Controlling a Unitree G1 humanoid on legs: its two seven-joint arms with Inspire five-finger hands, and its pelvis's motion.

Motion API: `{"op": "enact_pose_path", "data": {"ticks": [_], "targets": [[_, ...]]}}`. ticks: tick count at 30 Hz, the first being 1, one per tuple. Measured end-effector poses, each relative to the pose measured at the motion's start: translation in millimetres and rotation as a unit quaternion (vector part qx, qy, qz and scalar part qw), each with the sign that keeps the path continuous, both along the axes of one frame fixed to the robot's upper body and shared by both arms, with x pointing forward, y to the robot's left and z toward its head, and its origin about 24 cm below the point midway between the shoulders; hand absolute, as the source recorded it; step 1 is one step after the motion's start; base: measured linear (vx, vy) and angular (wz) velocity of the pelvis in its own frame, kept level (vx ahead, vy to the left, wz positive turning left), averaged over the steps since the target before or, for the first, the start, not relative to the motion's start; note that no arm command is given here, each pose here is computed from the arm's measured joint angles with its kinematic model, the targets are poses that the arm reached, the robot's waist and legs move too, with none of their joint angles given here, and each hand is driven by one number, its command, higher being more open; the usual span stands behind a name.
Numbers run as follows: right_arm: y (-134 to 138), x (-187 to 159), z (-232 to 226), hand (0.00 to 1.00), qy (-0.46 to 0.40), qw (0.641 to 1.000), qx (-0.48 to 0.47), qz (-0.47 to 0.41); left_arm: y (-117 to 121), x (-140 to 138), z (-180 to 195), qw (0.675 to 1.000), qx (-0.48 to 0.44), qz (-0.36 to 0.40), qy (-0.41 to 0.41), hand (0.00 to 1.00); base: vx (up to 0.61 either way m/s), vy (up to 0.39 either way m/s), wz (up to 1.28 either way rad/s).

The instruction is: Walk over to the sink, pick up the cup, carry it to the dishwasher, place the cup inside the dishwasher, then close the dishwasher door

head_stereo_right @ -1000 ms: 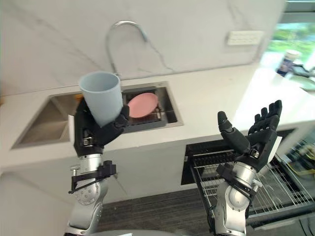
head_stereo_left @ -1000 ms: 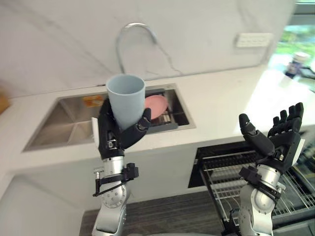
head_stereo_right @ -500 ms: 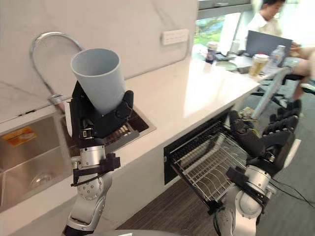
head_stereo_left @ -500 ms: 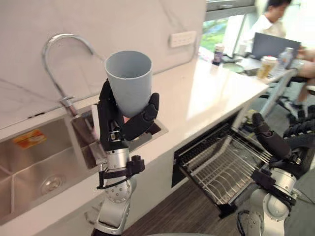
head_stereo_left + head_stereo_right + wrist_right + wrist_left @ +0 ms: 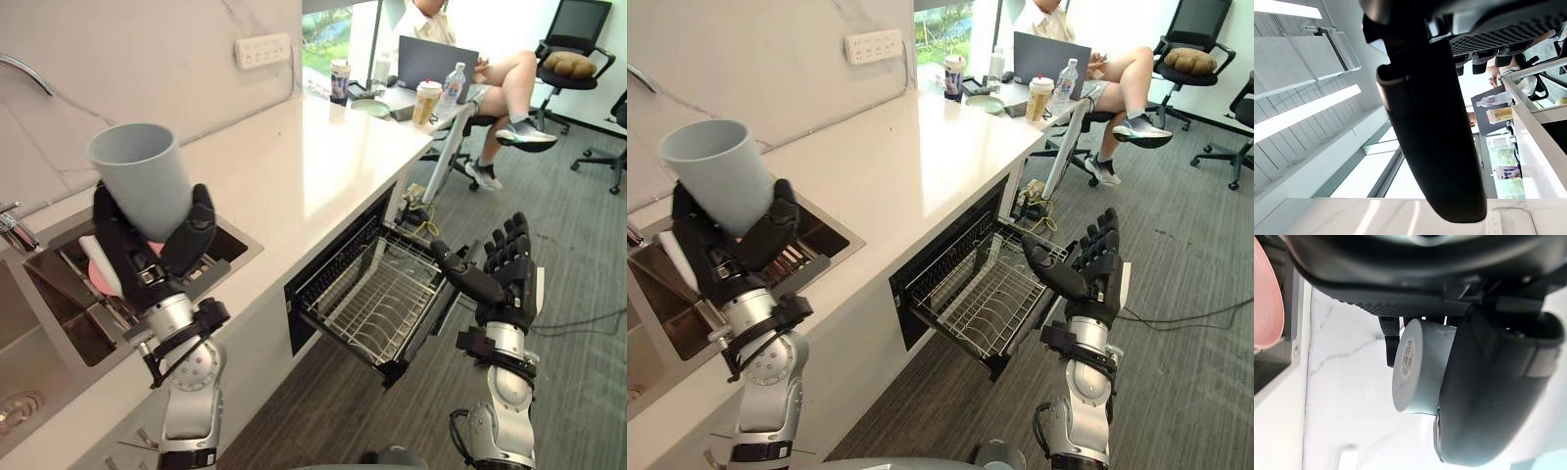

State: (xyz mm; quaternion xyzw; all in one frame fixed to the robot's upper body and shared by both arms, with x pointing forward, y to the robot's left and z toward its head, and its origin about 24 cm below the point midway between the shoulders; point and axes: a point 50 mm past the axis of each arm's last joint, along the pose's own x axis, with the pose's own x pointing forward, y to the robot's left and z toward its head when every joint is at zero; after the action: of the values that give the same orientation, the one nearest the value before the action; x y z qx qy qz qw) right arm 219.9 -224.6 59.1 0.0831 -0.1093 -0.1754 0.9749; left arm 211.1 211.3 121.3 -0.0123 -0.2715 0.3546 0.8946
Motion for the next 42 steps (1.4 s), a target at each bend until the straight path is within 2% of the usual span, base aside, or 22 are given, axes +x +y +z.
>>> {"op": "enact_pose_path", "data": {"ticks": [6,11,18,27,31,36,42], "targets": [[15.1,8.9,-3.8,1.00,0.017,0.996,-0.016,0.084,2.4,-11.9,-15.2,0.999,-0.018,0.028,0.030,0.00,0.03,-0.131,0.00],[11.2,10.5,-7.4,1.00,0.029,0.995,-0.025,0.087,-2.6,-15.6,-14.1,1.000,-0.017,0.015,0.017,0.00,0.02,0.023,-0.11],[9.3,3.3,-19.3,1.00,0.042,0.997,0.010,0.065,-22.8,-10.1,-8.0,0.999,0.003,-0.049,0.004,0.00,0.10,0.128,0.08],[27.3,6.3,-21.5,1.00,0.039,0.994,0.031,0.094,-38.5,-6.5,-2.9,0.992,0.014,-0.124,-0.003,0.00,0.05,0.020,-0.06],[38.8,14.2,-12.8,1.00,0.001,0.986,0.083,0.144,-51.4,-1.6,-7.5,0.983,0.016,-0.181,0.009,0.00,0.00,0.022,-0.20],[54.6,22.4,3.9,1.00,-0.040,0.971,0.070,0.224,-68.9,10.6,-25.0,0.967,0.040,-0.243,0.063,0.00,-0.04,0.031,-0.15],[72.5,23.5,28.6,1.00,-0.105,0.928,0.089,0.345,-70.9,23.8,-26.7,0.967,0.078,-0.230,0.079,0.00,-0.06,0.011,-0.13]]}}
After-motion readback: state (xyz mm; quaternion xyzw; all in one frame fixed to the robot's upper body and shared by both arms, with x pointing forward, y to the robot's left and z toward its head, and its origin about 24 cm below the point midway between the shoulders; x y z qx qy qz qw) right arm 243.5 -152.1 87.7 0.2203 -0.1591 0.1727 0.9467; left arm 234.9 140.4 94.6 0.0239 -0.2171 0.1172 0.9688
